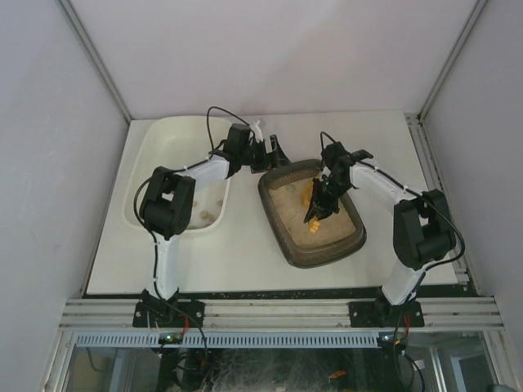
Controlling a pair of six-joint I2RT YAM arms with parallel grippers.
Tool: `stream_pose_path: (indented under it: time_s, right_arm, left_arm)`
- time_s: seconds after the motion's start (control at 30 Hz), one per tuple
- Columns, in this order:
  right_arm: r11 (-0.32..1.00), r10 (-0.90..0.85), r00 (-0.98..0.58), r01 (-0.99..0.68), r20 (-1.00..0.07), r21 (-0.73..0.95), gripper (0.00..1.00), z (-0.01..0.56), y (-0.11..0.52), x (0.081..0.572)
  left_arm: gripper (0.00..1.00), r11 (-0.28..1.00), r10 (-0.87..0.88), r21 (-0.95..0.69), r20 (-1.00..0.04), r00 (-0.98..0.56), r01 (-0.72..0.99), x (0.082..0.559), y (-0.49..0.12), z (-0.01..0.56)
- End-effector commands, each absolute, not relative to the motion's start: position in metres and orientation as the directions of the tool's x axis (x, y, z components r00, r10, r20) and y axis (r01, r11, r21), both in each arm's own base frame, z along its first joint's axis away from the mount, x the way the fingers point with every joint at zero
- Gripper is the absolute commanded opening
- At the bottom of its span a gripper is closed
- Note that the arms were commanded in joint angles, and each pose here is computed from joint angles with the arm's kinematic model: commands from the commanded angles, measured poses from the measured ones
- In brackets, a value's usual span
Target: Clean the litter box
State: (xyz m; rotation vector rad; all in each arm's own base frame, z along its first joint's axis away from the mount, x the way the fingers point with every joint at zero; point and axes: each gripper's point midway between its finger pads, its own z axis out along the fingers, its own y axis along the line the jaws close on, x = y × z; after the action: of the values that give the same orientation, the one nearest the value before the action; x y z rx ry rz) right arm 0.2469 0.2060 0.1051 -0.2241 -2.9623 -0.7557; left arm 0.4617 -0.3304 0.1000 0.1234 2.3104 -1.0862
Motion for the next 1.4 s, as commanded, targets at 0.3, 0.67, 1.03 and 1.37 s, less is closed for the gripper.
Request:
stream_pose_path:
  time_s: [0.3, 0.67, 1.03, 1.37]
  right_arm:
    - [0.82, 0.108, -0.982, 0.175, 0.154, 0.544, 0.0, 0.087, 0.245, 0.263]
    - [0.774, 0.032, -0.994, 0.089, 0.101, 0.627, 0.0, 0.085, 0.265, 0.268]
    - [0.527, 0.069, -0.994, 0.113, 0.091, 0.842, 0.0, 0.083, 0.285, 0.274]
    - [0.47, 0.117, -0.993, 0.058, 0.003, 0.881, 0.0, 0.084, 0.284, 0.282]
  left_arm:
    - [1.0, 0.556, -0.246, -0.757, -0.545, -0.801, 0.344, 0.436, -0.332, 0.14]
    - [1.0, 0.58, -0.243, -0.736, -0.564, -0.789, 0.348, 0.431, -0.324, 0.136]
    - [1.0, 0.584, -0.25, -0.738, -0.56, -0.79, 0.338, 0.429, -0.32, 0.135]
    - [1.0, 0.577, -0.245, -0.747, -0.545, -0.802, 0.331, 0.426, -0.32, 0.133]
